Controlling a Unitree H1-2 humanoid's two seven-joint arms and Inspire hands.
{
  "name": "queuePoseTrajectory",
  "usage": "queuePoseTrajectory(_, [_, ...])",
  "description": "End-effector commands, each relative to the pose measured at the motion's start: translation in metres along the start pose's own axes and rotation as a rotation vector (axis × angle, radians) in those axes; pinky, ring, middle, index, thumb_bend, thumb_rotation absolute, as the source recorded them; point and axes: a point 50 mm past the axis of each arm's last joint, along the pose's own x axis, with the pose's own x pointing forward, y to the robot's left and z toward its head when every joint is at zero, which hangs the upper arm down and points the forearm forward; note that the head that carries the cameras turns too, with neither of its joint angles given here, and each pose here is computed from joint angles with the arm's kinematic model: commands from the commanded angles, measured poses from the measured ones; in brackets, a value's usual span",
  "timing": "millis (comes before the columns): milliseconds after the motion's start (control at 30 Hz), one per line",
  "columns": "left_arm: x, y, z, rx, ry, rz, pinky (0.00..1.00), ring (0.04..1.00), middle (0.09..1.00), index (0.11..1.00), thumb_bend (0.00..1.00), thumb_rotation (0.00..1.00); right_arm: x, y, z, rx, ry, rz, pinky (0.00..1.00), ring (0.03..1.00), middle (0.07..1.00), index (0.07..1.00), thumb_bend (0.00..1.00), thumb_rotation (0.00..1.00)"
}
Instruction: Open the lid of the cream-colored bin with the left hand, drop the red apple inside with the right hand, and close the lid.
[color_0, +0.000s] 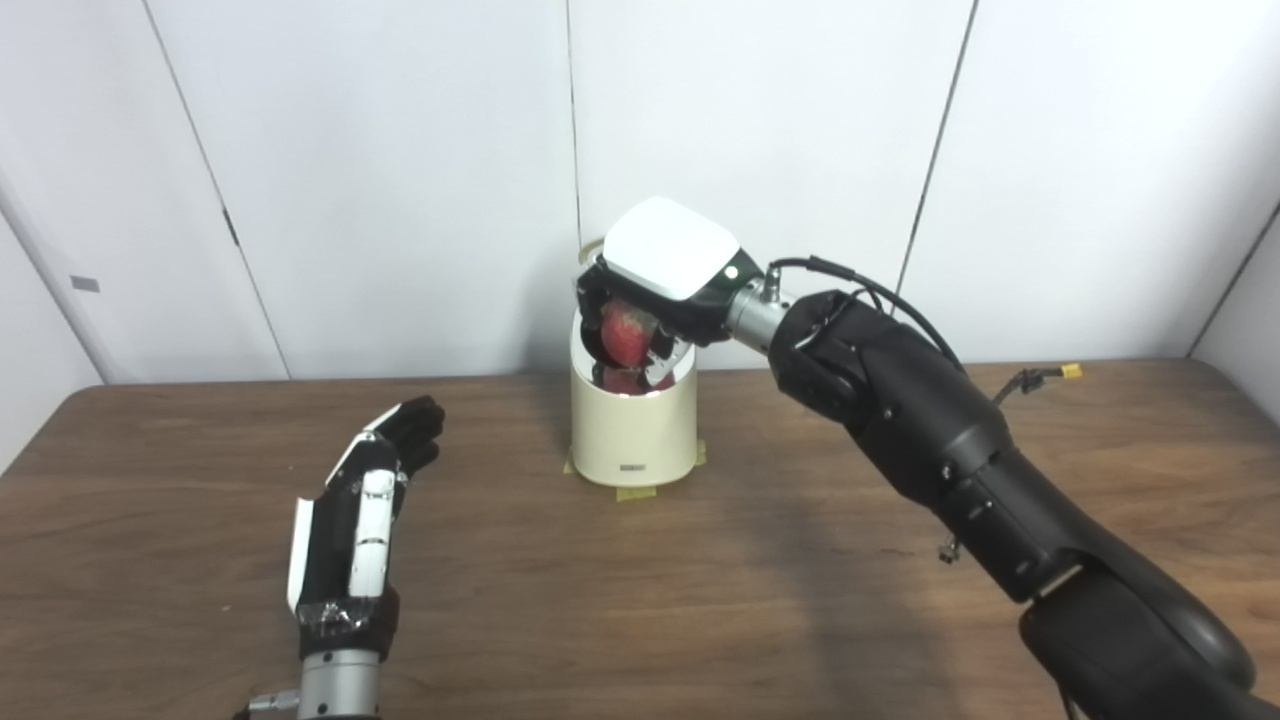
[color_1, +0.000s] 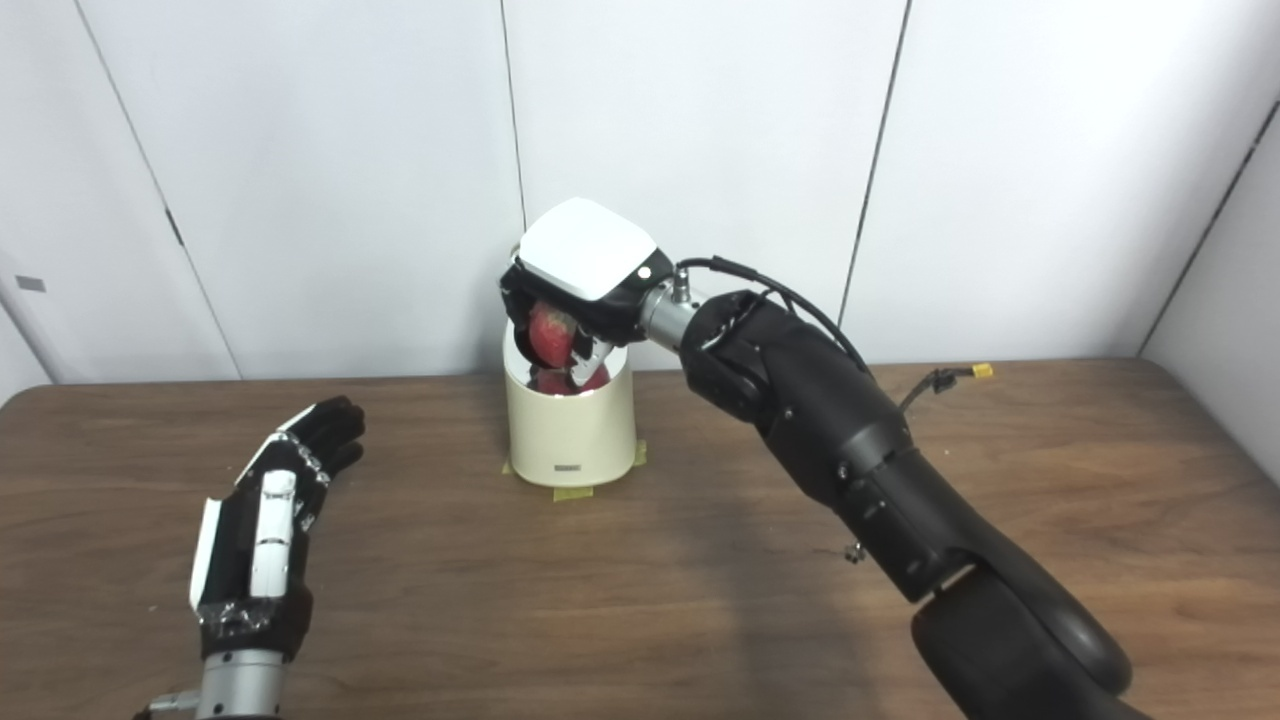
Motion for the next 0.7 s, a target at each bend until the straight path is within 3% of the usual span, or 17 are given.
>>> queuePoseTrajectory(0, [0.0080, -0.0039, 0.0149, -0.002, -0.080, -0.018, 0.83, 0.824, 0.788, 0.761, 0.58, 0.83, 0.0114, -0.0376, -0.0081, -0.034, 0.028, -0.086, 0.33, 0.449, 0.580, 0.492, 0.49, 0.00])
queuePoseTrajectory(367, [0.0082, -0.0034, 0.0137, 0.003, -0.080, -0.021, 0.83, 0.819, 0.782, 0.754, 0.58, 0.83, 0.0101, -0.0383, -0.0063, -0.053, 0.058, -0.050, 0.44, 0.444, 0.563, 0.486, 0.51, 0.00])
queuePoseTrajectory(467, [0.0079, -0.0039, 0.0140, -0.001, -0.076, -0.018, 0.83, 0.821, 0.783, 0.754, 0.58, 0.83, 0.0100, -0.0383, -0.0061, -0.048, 0.061, -0.049, 0.46, 0.557, 0.643, 0.491, 0.52, 0.11])
queuePoseTrajectory(667, [0.0081, -0.0039, 0.0141, 0.001, -0.076, -0.014, 0.83, 0.821, 0.786, 0.759, 0.59, 0.83, 0.0107, -0.0379, -0.0064, -0.036, 0.064, -0.049, 0.46, 0.568, 0.646, 0.492, 0.52, 0.13])
